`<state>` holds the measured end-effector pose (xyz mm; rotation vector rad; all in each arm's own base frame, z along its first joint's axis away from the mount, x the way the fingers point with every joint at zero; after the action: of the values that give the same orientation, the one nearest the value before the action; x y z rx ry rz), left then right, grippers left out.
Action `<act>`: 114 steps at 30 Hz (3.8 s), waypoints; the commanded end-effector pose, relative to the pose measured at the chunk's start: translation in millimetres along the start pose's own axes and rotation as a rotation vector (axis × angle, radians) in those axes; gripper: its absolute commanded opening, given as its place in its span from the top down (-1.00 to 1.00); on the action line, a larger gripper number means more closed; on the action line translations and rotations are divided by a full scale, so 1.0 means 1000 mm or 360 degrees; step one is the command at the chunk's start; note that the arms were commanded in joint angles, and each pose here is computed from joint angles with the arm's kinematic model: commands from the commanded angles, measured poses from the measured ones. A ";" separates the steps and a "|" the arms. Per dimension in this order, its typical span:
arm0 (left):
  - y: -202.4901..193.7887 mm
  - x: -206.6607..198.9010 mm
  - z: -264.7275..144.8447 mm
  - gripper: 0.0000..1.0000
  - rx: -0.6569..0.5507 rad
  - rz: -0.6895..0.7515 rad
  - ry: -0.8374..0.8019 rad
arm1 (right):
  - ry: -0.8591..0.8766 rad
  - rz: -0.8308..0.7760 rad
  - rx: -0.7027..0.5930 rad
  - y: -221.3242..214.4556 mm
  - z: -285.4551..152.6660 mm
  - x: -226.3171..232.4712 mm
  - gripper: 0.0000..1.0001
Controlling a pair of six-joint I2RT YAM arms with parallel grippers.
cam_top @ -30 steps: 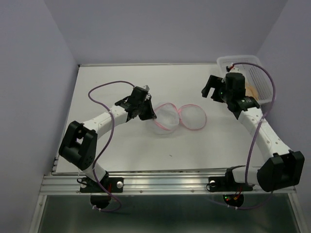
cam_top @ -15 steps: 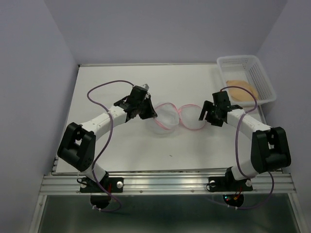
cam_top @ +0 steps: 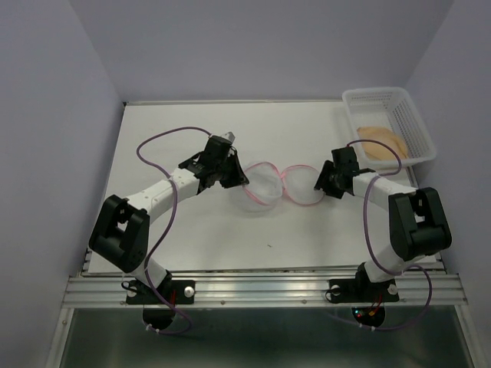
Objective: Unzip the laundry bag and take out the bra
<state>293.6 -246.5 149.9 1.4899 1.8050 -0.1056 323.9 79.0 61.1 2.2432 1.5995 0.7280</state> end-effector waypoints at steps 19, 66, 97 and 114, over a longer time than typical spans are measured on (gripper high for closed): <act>0.017 -0.023 -0.016 1.00 -0.0150 -0.0008 -0.0136 | -0.0228 -0.0325 -0.0381 0.089 -0.098 -0.002 0.99; 0.018 -0.016 -0.005 -0.15 -0.0152 -0.0166 -0.0046 | -0.0907 -0.1549 -0.0853 0.061 -0.178 0.196 0.86; 0.046 0.136 -0.149 -0.98 -0.0711 -0.0698 0.0353 | -0.0693 -0.2157 -0.0812 -0.105 -0.158 0.285 0.23; 0.043 0.140 -0.142 -0.98 -0.0704 -0.0699 0.0316 | 0.0558 -0.1568 -0.0635 -0.109 -0.227 0.318 -1.00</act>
<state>255.1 -46.9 176.9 0.7888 2.1697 0.2132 174.3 398.9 244.9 0.6964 2.2281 0.7862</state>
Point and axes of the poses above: each gripper's point midway between its finger pads, its own z axis out along the fingers, its own x axis along the line the jaws close on, y = z × x, the point moved 4 cm from there along -z, back along the fingers, and after that the axes turned 5 degrees about -z, right-handed, at the moved point
